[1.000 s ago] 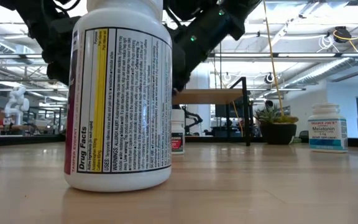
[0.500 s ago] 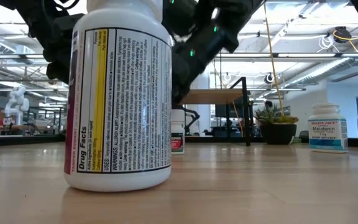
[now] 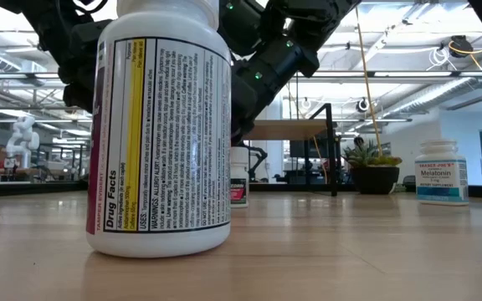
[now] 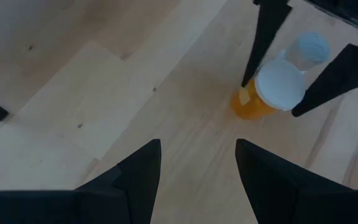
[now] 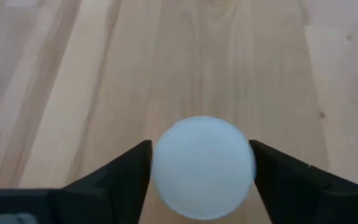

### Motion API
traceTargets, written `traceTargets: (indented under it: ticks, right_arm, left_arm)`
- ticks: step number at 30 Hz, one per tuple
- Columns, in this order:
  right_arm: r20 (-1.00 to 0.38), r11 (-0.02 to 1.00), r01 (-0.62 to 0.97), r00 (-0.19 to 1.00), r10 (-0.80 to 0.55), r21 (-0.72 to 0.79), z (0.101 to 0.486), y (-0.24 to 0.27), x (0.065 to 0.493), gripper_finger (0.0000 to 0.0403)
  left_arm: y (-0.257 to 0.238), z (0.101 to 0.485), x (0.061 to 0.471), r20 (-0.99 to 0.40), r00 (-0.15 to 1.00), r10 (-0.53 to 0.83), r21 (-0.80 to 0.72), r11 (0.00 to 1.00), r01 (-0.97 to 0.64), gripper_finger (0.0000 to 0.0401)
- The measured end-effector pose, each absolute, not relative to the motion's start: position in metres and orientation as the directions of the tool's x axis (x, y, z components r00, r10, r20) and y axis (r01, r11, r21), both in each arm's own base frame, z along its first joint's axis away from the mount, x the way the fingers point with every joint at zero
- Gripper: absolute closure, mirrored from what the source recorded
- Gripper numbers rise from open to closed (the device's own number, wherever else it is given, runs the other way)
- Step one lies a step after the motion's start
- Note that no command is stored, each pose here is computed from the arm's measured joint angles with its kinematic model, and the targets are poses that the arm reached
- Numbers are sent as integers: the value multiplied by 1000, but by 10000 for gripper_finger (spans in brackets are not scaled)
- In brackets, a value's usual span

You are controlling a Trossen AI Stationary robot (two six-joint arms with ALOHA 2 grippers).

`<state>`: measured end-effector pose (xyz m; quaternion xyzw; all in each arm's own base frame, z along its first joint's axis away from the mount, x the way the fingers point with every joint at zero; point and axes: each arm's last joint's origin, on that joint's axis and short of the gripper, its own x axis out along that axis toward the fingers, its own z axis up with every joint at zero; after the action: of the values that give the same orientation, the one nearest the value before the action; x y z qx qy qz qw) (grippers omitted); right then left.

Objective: Pick and place medicine bottles onto shelf by color
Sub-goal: Put the orange pill bottle on the shelf

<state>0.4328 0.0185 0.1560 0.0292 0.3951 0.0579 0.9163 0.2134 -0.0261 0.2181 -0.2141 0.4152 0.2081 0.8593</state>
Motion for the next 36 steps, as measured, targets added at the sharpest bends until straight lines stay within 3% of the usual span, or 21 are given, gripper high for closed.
traceTargets:
  ticks: [6, 10, 15, 21, 28, 32, 36]
  right_arm:
    - [-699, 987, -77, 698, 154, 140, 171, 16, 430, 204]
    - [-638, 983, -82, 751, 170, 166, 209, 18, 427, 205]
    - [-628, 980, -53, 761, 164, 191, 272, -5, 432, 191]
    - [-539, 986, 110, 842, -26, 124, 351, -74, 429, 198]
    - [-518, 957, 277, 833, -196, 82, 348, -153, 415, 196]
    - [-461, 966, 239, 871, -169, 98, 336, -172, 427, 196]
    - [-524, 964, 236, 840, -141, 119, 309, -177, 437, 196]
  left_arm:
    - [-29, 219, 209, -831, 554, 41, -309, 795, -522, 192]
    - [-30, 224, 199, -846, 528, -81, -392, 764, -512, 192]
    - [-28, 231, 189, -842, 532, -83, -395, 767, -506, 192]
    - [-25, 234, 187, -832, 554, -10, -367, 759, -538, 192]
    - [-24, 234, 187, -832, 554, 41, -356, 726, -589, 192]
    - [-23, 234, 187, -828, 557, 66, -350, 715, -605, 192]
    - [-23, 234, 187, -824, 562, 68, -346, 725, -596, 192]
